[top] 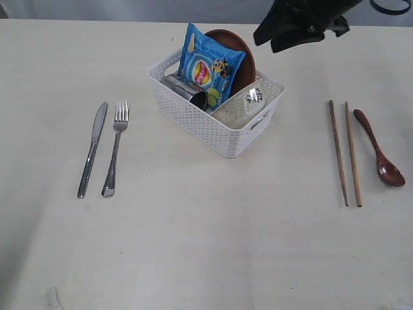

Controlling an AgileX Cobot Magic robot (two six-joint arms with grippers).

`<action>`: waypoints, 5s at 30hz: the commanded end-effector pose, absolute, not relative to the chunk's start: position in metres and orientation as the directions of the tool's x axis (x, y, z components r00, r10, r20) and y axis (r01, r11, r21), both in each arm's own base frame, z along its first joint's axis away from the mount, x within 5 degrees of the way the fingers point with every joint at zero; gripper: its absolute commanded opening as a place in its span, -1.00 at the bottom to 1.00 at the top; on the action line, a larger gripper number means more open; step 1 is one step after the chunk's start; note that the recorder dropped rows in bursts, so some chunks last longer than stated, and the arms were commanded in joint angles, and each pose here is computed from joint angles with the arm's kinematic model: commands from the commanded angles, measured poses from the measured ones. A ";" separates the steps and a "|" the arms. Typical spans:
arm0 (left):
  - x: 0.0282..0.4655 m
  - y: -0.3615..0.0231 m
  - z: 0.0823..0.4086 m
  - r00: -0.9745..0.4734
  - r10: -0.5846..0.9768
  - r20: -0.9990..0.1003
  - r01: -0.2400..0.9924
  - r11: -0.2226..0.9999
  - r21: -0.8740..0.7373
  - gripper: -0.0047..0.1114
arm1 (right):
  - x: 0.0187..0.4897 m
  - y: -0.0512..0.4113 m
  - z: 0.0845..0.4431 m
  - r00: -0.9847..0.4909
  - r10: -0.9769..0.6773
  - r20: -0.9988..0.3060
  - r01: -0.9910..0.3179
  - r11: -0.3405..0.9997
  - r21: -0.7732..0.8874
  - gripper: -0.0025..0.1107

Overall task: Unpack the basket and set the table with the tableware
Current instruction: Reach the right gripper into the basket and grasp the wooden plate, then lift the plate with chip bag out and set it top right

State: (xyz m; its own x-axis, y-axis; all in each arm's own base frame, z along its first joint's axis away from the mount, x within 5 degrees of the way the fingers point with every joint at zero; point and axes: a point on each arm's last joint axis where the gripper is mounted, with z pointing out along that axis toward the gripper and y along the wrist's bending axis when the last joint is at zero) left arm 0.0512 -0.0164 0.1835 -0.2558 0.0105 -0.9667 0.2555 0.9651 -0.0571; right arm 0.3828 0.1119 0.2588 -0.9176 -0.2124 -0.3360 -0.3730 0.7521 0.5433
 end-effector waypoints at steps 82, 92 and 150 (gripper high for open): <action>0.051 -0.017 0.183 -0.254 0.012 -0.967 0.261 0.964 -0.056 -0.92 | 0.416 0.103 0.349 -0.569 -0.227 -0.790 -0.499 0.859 0.113 -0.96; 0.051 -0.017 0.183 -0.254 0.012 -0.967 0.261 0.964 -0.056 -0.92 | 0.458 -0.039 0.255 -0.817 0.227 -0.529 -0.183 0.769 0.613 -0.96; 0.051 -0.017 0.183 -0.253 0.014 -0.967 0.260 0.964 -0.054 -0.92 | 0.475 -0.026 0.254 -0.848 0.160 -0.504 -0.236 0.738 0.632 -0.22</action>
